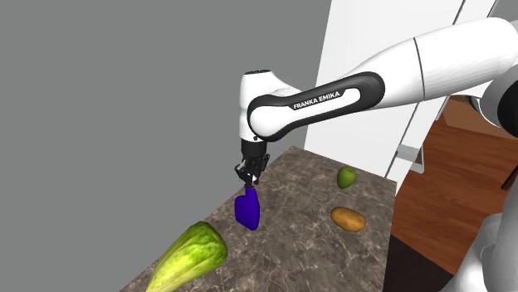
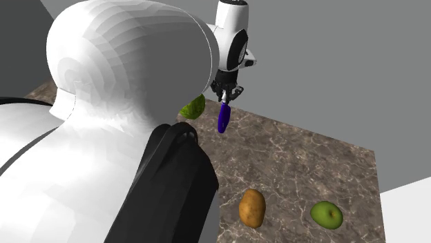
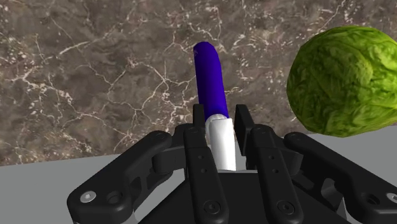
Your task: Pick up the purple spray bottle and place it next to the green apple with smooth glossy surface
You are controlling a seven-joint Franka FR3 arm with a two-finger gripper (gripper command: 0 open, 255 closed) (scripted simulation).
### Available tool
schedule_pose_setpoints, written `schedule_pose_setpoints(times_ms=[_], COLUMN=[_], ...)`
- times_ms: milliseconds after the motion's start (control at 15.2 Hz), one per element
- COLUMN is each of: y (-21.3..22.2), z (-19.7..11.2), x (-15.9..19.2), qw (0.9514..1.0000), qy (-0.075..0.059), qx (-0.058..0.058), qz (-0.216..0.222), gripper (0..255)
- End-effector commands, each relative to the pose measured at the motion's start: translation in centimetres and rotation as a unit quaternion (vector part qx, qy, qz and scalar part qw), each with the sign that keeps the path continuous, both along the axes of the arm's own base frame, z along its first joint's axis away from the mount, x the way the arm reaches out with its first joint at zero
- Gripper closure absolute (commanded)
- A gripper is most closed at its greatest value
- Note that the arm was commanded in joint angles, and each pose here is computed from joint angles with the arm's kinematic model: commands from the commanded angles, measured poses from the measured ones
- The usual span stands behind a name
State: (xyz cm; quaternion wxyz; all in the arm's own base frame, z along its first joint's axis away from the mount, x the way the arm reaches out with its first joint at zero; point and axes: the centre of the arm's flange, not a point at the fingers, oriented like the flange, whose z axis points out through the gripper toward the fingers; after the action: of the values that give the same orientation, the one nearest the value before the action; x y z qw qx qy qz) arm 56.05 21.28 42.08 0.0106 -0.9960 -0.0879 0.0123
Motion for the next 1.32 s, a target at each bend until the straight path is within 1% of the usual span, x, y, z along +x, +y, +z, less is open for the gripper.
schedule_pose_setpoints(times_ms=[0,264,1254], y=[0.0,0.0,0.0], z=[0.0,0.0,7.9], x=[0.0,0.0,0.0], qw=[1.0000,1.0000,1.0000], qy=[0.000,0.000,0.000], qx=[0.000,0.000,0.000], qz=[0.000,0.000,0.000], gripper=[255,255,255])
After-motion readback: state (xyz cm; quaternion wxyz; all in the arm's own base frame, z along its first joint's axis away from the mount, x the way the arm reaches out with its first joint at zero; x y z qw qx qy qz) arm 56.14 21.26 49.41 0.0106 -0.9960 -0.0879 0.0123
